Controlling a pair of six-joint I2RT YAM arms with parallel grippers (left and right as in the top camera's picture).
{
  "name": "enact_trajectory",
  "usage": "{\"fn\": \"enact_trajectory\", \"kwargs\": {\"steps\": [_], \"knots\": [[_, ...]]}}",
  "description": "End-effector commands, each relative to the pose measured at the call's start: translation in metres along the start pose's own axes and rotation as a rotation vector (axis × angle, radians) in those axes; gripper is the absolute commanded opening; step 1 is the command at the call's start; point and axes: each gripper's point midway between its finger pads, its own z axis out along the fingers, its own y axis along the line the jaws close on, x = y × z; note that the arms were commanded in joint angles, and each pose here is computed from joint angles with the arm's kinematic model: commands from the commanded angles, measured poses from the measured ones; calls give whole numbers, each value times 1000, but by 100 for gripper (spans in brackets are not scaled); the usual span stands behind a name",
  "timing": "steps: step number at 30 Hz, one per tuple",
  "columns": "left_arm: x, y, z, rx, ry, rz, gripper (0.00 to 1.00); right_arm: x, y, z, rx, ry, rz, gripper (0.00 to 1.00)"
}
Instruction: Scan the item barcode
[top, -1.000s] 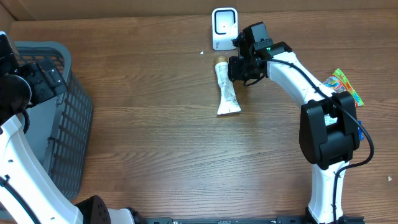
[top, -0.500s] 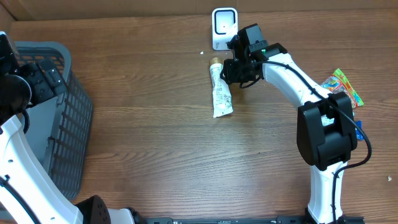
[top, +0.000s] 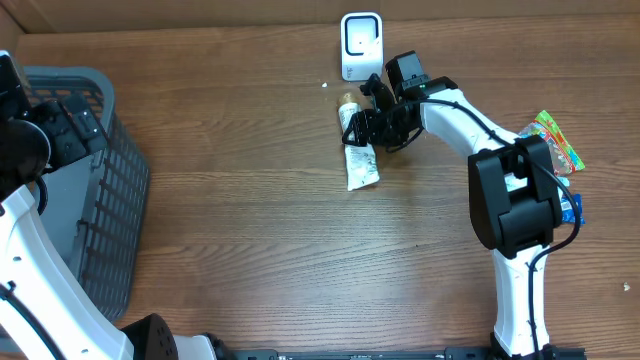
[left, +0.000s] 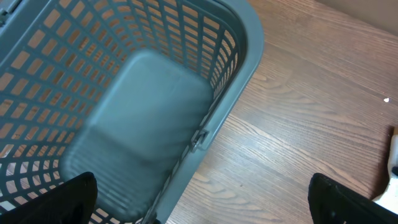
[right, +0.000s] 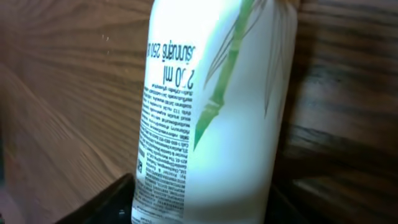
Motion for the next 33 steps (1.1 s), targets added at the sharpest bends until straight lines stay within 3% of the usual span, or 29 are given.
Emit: {"fn": "enact_trajectory", "kwargs": {"steps": [1,11,14,22,33], "knots": [[-3,0,-3,4,-13,-17,100,10,0,9,-48,38,4,55],[-3,0,-3,4,-13,-17,100,18,-4,14,-46,69,25,12],[-3,0,-3,4,-13,-17,100,19,-4,14,-46,72,28,4],[-3,0,-3,4,-13,-17,100,3,0,-6,-45,36,22,4],[-3,0,-3,4,-13,-17,100,-42,98,-159,-116,-261,-180,4]]}}
